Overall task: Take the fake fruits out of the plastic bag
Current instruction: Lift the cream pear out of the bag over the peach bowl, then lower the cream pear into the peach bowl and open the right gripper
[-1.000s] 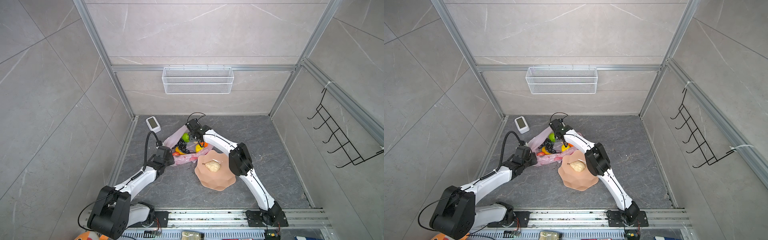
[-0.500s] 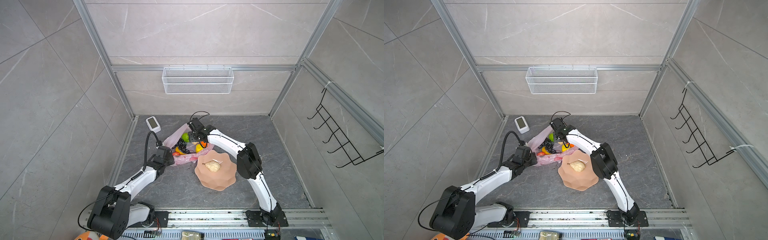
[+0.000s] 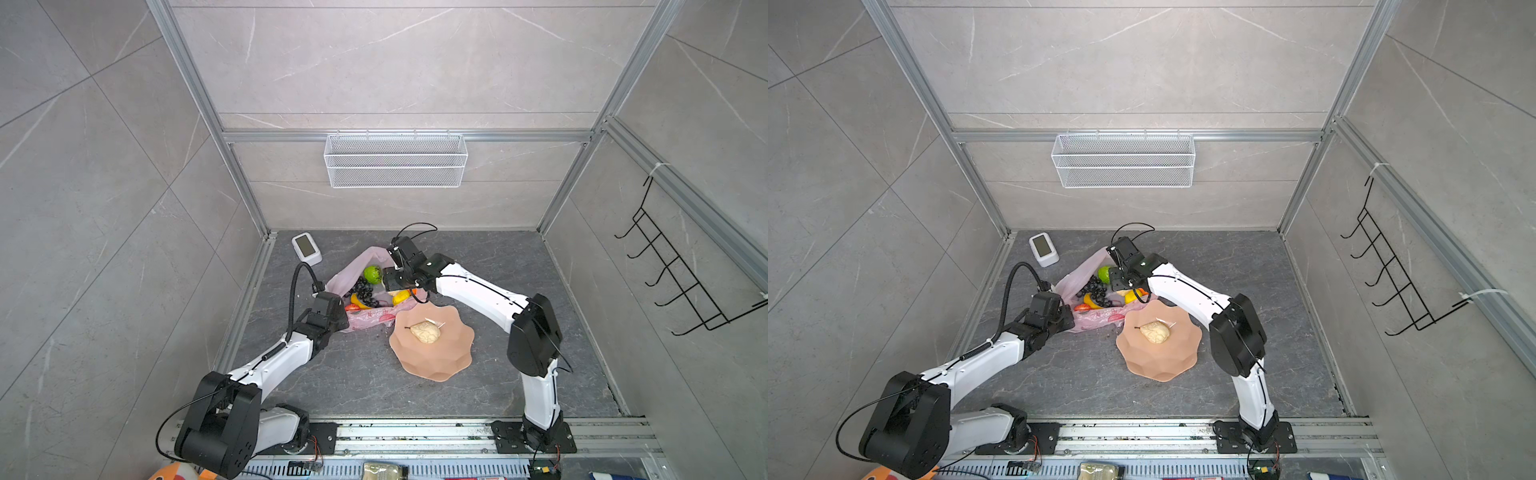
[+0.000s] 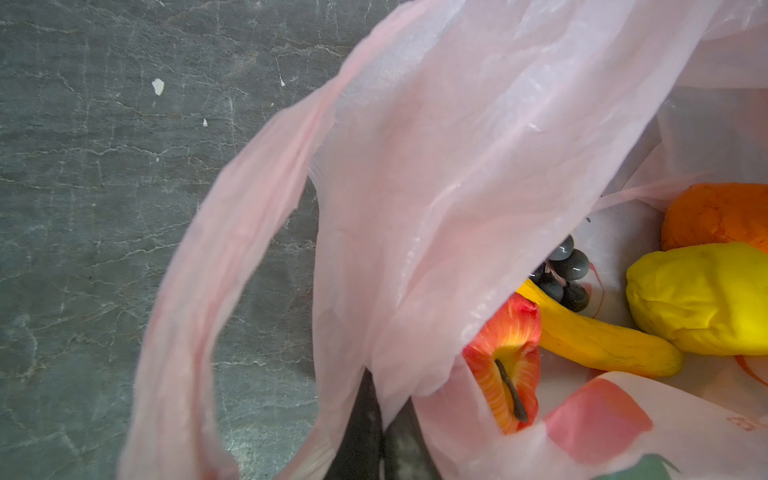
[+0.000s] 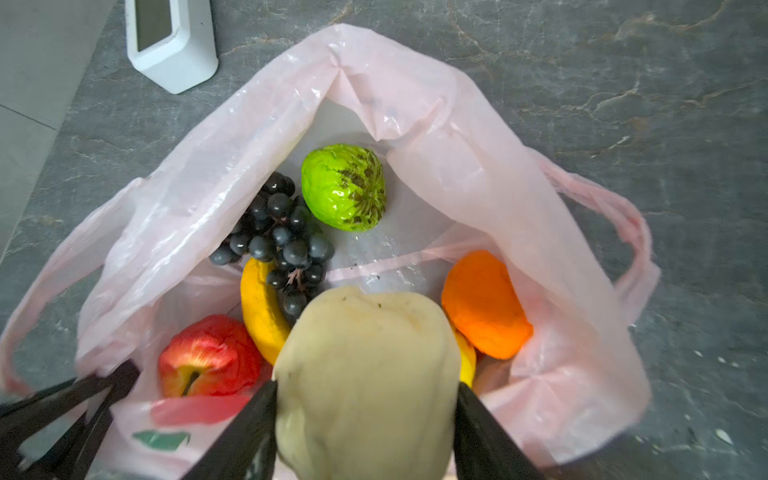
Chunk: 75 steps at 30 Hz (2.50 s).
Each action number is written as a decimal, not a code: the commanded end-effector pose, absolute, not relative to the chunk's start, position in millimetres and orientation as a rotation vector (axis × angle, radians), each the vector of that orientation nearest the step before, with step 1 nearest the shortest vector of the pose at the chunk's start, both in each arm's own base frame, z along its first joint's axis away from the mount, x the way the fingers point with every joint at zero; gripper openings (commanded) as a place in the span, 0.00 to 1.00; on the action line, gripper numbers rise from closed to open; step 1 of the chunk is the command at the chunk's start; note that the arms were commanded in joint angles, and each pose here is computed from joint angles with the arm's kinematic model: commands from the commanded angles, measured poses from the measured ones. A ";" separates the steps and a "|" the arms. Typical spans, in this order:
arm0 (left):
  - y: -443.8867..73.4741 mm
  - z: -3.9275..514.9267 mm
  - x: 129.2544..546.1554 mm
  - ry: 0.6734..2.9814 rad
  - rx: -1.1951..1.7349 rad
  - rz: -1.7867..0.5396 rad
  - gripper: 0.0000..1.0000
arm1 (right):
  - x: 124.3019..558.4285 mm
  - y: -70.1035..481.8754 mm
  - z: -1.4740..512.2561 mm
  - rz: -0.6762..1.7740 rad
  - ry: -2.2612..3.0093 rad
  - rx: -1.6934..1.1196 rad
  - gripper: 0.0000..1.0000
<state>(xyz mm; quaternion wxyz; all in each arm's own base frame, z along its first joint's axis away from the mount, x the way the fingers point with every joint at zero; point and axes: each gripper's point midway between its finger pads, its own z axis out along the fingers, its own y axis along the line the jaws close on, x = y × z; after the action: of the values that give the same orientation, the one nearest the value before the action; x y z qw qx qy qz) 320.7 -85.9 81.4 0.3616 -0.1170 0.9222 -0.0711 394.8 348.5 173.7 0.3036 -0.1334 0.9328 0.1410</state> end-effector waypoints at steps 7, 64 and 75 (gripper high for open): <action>-85.8 89.2 323.3 2.346 -0.279 -0.178 0.00 | 326.9 297.5 184.1 0.343 2.571 -0.462 0.61; -85.9 88.3 322.7 2.349 -0.279 -0.179 0.00 | 280.0 224.9 75.4 -0.019 3.053 -0.696 0.62; -85.2 90.3 323.0 2.343 -0.279 -0.176 0.00 | 280.7 224.3 75.2 -0.076 3.034 -0.761 0.73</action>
<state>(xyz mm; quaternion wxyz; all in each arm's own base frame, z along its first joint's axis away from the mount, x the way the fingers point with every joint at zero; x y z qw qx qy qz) 320.7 -85.9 81.6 0.3619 -0.1170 0.9221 -0.0712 283.4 225.8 73.8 0.0110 -0.2299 0.9731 -0.0109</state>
